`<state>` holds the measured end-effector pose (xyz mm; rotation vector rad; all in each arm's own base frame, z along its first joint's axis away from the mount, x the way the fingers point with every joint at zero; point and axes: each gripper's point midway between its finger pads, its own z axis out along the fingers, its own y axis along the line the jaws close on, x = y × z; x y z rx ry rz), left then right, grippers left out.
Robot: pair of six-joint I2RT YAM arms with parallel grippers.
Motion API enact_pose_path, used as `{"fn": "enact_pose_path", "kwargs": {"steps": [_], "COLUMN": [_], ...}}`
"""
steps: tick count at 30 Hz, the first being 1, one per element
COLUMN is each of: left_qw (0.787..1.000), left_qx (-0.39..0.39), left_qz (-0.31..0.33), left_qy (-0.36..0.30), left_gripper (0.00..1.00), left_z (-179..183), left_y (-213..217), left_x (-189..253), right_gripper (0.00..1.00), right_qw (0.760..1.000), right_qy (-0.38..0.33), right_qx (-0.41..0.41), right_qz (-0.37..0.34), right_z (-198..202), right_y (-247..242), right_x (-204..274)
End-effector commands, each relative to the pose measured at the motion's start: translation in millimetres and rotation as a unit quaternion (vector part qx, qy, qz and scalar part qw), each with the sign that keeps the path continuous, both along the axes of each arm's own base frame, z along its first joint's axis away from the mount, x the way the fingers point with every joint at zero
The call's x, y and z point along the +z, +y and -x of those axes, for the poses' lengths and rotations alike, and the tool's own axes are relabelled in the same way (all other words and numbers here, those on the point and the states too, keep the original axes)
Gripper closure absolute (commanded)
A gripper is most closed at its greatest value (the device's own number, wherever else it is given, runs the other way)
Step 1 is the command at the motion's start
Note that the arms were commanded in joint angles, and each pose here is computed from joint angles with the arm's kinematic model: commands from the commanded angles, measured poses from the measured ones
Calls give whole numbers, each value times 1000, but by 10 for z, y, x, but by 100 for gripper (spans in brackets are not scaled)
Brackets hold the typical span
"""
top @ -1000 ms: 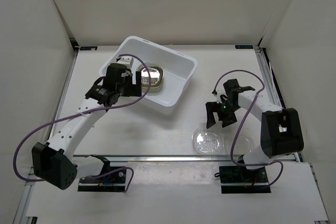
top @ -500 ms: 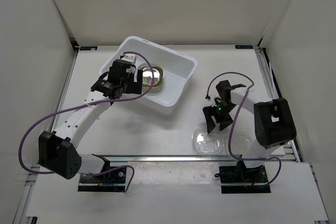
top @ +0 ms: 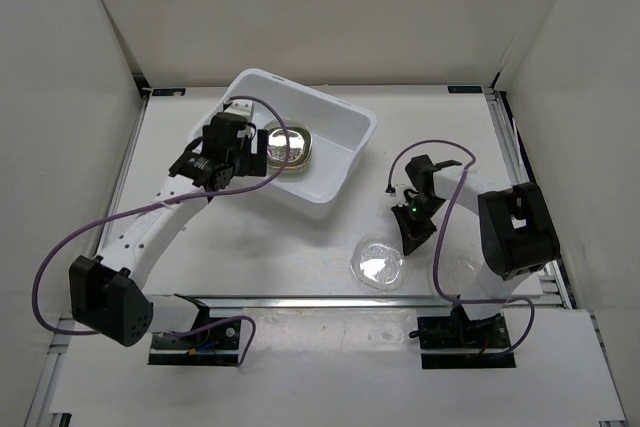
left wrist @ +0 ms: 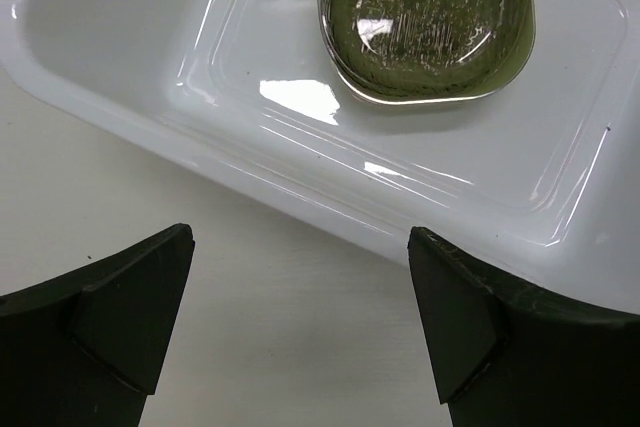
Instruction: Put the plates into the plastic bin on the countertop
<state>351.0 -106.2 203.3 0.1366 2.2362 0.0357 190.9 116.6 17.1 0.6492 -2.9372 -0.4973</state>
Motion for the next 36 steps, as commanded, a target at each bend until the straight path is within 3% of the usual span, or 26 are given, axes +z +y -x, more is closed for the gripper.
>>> {"fn": "enact_pose_path", "kwargs": {"steps": [1,8,14,20,24,30,36], "left_qw": [998,993,992,991,990,989,991], "left_qx": [21,34,51,76,86,80,79], "left_qz": [18,42,56,79,73,83,77], "left_qy": [-57,-102,-105,-80,-87,-88,-76], "left_gripper": [1,1,1,1,1,1,1], "left_z": [25,71,18,16,60,118,133], "left_y": [84,174,312,524,627,648,671], "left_x": [426,783,821,615,639,638,626], "right_gripper": [100,100,100,100,100,100,100], "right_qw": [999,976,915,868,856,865,850], "right_qy": [-48,-208,-384,-437,-448,-443,-470], "right_qx": [6,13,36,40,65,74,97], "right_qz": [-6,-59,-116,-232,-250,-225,-218], "right_z": [-164,-711,-1179,-1897,-2377,-2970,-3041], "right_y": [34,219,376,1035,1707,2414,2818], "right_x": [110,1000,2180,2875,2833,2308,1947]}}
